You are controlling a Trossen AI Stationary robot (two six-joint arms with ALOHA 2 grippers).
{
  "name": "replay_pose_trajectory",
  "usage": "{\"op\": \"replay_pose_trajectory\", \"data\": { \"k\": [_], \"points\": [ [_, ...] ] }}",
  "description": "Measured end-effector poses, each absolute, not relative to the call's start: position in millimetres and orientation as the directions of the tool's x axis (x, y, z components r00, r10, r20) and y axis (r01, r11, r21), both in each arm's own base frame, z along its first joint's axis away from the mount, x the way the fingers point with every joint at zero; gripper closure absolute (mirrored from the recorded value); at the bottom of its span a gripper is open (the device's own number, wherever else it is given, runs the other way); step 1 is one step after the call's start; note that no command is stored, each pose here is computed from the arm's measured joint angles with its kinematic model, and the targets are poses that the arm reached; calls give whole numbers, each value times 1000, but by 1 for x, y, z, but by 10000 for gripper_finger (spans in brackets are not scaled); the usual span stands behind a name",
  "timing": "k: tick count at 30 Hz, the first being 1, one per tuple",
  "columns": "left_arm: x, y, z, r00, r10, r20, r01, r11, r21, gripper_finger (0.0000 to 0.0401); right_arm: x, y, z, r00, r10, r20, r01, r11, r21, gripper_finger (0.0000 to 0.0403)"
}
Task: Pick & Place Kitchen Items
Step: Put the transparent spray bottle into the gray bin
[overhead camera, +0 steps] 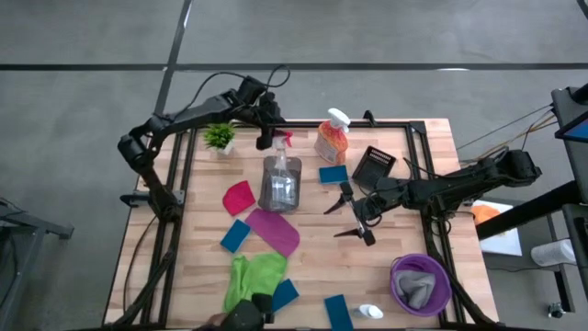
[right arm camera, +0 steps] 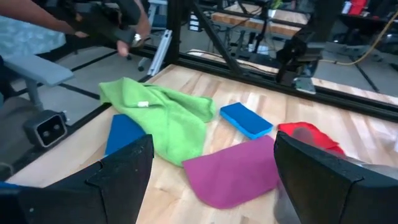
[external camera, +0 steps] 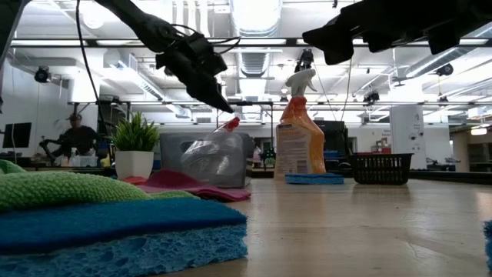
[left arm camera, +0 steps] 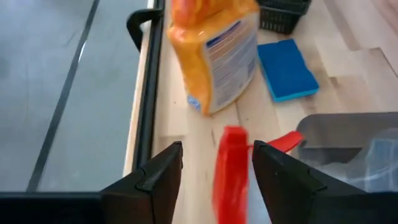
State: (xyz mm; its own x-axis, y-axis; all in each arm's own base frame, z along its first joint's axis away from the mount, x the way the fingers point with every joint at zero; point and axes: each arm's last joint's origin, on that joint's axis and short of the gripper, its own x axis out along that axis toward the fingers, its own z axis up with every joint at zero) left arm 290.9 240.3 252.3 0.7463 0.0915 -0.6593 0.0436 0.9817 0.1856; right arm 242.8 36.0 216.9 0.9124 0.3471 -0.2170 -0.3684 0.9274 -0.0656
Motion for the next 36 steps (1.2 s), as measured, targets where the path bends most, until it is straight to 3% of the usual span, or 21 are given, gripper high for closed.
{"op": "replay_pose_trajectory", "data": {
  "k": [7, 23, 30, 36],
  "points": [
    [293, 249, 246, 761, -25, -648, 84, 995, 60, 218, 244, 37, 220, 894, 394, -215, -412, 910, -41, 78],
    [295, 246, 248, 647, -167, -744, 153, 984, -89, 218, 245, 38, 222, 887, 394, -243, -412, 911, -28, 78],
    [299, 238, 274, 624, -206, -754, 189, 976, -110, 218, 245, 38, 222, 886, 394, -244, -412, 911, -28, 78],
    [307, 240, 285, 661, -145, -736, 185, 982, -28, 218, 245, 38, 221, 886, 394, -246, -412, 911, -27, 78]
  ]
}}
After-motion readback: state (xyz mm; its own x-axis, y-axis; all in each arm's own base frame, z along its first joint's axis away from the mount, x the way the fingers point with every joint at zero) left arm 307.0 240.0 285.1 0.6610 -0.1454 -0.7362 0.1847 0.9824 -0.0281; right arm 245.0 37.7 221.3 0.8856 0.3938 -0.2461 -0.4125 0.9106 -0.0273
